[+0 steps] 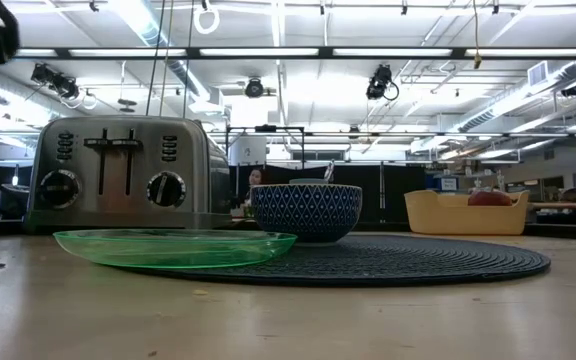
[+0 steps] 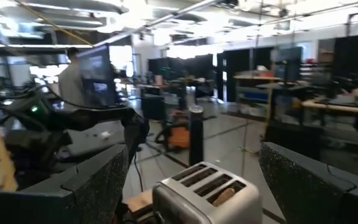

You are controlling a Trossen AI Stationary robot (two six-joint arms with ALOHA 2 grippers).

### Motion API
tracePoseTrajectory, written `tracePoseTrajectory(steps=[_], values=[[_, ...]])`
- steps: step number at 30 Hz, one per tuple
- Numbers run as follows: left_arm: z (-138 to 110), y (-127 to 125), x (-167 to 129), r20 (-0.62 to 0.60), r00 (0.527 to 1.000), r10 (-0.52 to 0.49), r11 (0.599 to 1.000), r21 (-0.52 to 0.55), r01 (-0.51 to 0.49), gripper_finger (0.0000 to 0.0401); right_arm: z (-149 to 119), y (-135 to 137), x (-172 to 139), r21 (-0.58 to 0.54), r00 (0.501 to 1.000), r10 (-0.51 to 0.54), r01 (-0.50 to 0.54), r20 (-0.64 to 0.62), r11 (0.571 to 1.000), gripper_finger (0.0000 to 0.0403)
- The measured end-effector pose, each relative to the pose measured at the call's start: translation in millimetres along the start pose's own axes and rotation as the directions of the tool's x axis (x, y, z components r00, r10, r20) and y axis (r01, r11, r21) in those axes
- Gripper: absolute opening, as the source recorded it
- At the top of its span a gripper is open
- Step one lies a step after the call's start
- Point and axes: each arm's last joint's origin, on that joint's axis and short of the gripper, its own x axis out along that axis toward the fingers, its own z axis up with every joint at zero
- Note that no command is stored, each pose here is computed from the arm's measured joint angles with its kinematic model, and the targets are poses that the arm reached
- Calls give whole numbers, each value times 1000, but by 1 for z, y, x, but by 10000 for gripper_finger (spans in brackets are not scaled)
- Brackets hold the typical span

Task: Arrange a breakfast setting
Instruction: Pour the cereal from the box into the yellow bowl on the placemat, then put the cup of rice grain to the top right of the yellow bowl on the placemat

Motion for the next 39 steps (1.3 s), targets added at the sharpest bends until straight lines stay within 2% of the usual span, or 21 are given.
tracePoseTrajectory(steps=[5, 10, 19, 28, 35, 39], values=[[-40, -1, -9, -42, 998, -40, 999, 32, 41, 96, -8, 23, 18, -8, 996, -91, 91, -23, 996, 364], [-62, 1, -12, -34, 998, -46, 997, 62, 48, 96, -13, 37, 28, 5, 988, -149, 150, -36, 989, 364], [-100, -4, -6, -101, 990, -98, 991, 81, 106, 96, -18, 40, 29, 16, 964, -253, 255, -76, 967, 364], [-109, -8, -7, -120, 983, -140, 987, 66, 148, 110, -20, 39, 32, 21, 957, -280, 282, -83, 959, 365], [-109, -9, -9, -163, 968, -191, 979, 47, 201, 184, -19, 40, 30, 51, 957, -278, 282, -83, 958, 366], [-96, -12, -14, -149, 962, -227, 972, 22, 233, 220, -19, 42, 25, 77, 960, -265, 271, -85, 959, 366]])
